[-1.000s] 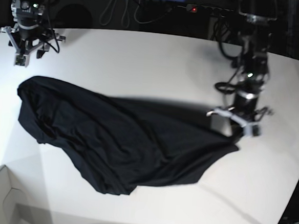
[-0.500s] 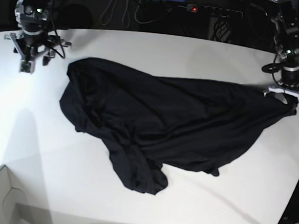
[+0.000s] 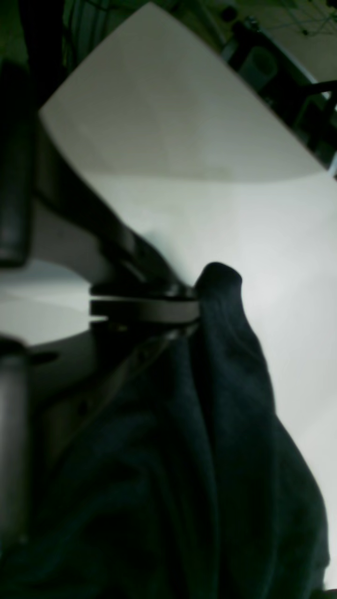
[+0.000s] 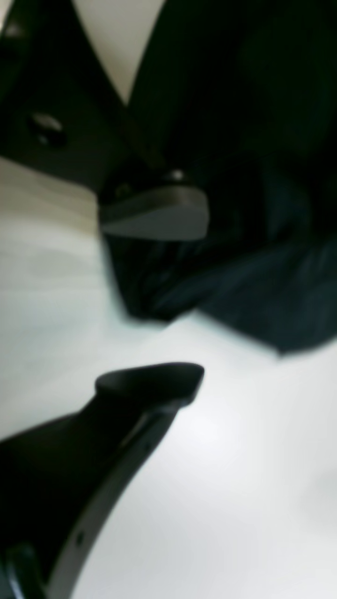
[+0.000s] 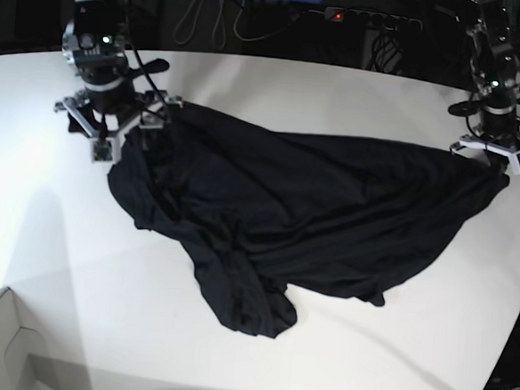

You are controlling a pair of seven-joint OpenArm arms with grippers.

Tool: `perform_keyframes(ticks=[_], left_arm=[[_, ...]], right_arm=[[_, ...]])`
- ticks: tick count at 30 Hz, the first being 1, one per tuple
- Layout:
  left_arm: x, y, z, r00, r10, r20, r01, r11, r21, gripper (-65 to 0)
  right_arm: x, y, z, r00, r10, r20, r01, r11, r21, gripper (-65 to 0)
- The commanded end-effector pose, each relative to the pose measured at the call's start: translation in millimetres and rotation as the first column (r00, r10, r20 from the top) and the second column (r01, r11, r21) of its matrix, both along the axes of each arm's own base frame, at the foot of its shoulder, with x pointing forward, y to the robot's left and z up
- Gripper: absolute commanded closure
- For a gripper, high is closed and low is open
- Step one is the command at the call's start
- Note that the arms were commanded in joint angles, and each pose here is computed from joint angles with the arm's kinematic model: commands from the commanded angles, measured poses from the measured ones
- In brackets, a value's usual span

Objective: Layout the t-shirt on the table in an organized manner, then fold the t-shirt properly
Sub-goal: 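Reach the right gripper to the shirt's other edge and grasp it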

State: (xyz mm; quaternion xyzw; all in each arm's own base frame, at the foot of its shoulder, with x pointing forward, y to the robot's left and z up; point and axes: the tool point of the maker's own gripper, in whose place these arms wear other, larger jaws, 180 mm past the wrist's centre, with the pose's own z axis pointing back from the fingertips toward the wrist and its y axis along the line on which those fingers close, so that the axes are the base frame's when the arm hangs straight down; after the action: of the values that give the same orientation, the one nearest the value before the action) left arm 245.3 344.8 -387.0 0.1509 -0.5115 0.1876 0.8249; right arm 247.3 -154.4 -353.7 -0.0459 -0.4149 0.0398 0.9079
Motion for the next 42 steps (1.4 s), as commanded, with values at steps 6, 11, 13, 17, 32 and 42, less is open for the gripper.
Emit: perform_keyframes(ticks=[6,11,13,17,32,42], left_arm=[[3.9,4.4,8.3,1.000,-0.004,0.028,0.003,1.000,0.023,0.0],[5.0,2.8,9.2,0.999,-0.007,0.032,0.007,1.000,0.022,0.0],[5.7,2.6,10.9,0.999,-0.009,0.036,0.008,1.000,0.024,0.0],[5.4,2.6,10.7,0.999,-0.007,0.036,0.006,1.000,0.023,0.0],[2.8,-1.8,6.9,0.999,0.008,0.038,-0.008,1.000,0.004,0.0],[10.9,-4.7,29.0,0.996,-0.009,0.092,0.007,1.000,0.028,0.0]], right_arm=[[46.3,25.2,40.5,0.985,0.063,0.159,-0.066,0.998,0.016,-46.1],[72.5,30.8,18.1,0.991,0.060,0.116,-0.064,0.998,0.029,-46.1],[79.8,30.1,10.1,0.993,0.058,0.101,-0.061,0.998,0.028,-45.8],[92.6,46.9,1.3,0.991,0.105,0.083,-0.108,0.994,0.027,-40.2],[125.6,38.1,-24.9,0.995,0.099,0.009,-0.099,0.995,-0.003,-27.1],[142.8,-27.0,26.3,0.990,-0.023,0.140,0.031,0.998,-0.051,0.0]])
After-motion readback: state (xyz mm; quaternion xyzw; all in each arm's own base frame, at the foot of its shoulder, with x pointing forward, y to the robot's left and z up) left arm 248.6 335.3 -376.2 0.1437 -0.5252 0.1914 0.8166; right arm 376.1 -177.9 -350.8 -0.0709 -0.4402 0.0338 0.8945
